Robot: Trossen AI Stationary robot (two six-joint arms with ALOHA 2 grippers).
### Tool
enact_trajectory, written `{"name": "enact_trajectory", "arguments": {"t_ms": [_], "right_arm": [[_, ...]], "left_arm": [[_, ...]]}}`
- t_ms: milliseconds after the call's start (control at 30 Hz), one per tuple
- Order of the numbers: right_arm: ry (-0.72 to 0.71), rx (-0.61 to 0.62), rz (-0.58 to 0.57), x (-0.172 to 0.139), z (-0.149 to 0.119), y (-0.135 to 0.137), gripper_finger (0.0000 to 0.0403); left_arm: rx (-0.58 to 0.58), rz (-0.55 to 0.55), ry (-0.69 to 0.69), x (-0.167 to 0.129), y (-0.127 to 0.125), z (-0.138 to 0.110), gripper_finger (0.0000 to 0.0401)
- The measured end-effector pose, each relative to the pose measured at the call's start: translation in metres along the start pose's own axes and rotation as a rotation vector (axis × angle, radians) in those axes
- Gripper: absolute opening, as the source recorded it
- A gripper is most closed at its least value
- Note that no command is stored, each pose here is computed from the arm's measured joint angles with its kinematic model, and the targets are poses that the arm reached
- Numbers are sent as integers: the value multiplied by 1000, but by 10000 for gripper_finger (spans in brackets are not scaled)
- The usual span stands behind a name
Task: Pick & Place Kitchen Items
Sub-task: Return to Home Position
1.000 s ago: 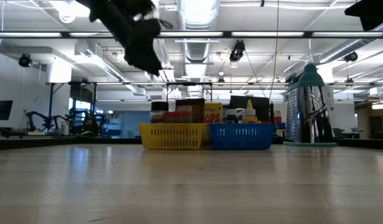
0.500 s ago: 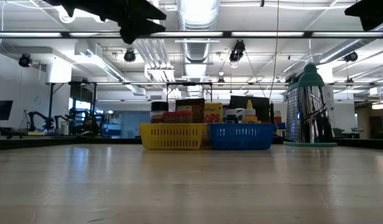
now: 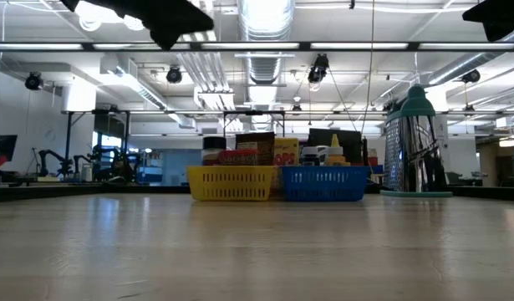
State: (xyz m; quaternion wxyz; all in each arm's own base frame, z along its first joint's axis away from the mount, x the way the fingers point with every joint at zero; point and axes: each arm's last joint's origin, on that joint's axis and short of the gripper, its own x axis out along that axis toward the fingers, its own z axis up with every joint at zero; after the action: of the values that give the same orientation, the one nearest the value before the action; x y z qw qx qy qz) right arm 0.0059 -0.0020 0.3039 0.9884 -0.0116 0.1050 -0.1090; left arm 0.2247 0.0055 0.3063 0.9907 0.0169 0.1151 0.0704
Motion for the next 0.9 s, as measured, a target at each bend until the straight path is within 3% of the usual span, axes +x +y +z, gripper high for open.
{"name": "enact_trajectory", "arguments": {"t_ms": [133, 367, 733, 900], "right_arm": [[0, 0, 0, 0, 0, 0, 8], [0, 0, 0, 0, 0, 0, 8], [0, 0, 0, 0, 0, 0, 8], [0, 0, 0, 0, 0, 0, 8]], "left_arm": [[-42, -165, -16, -7, -4, 3, 65], [-120, -104, -20, -33, 2, -11, 64], [-122, -109, -109, -71, 5, -109, 64], [-66, -109, -140, -79, 5, -139, 64]]}}
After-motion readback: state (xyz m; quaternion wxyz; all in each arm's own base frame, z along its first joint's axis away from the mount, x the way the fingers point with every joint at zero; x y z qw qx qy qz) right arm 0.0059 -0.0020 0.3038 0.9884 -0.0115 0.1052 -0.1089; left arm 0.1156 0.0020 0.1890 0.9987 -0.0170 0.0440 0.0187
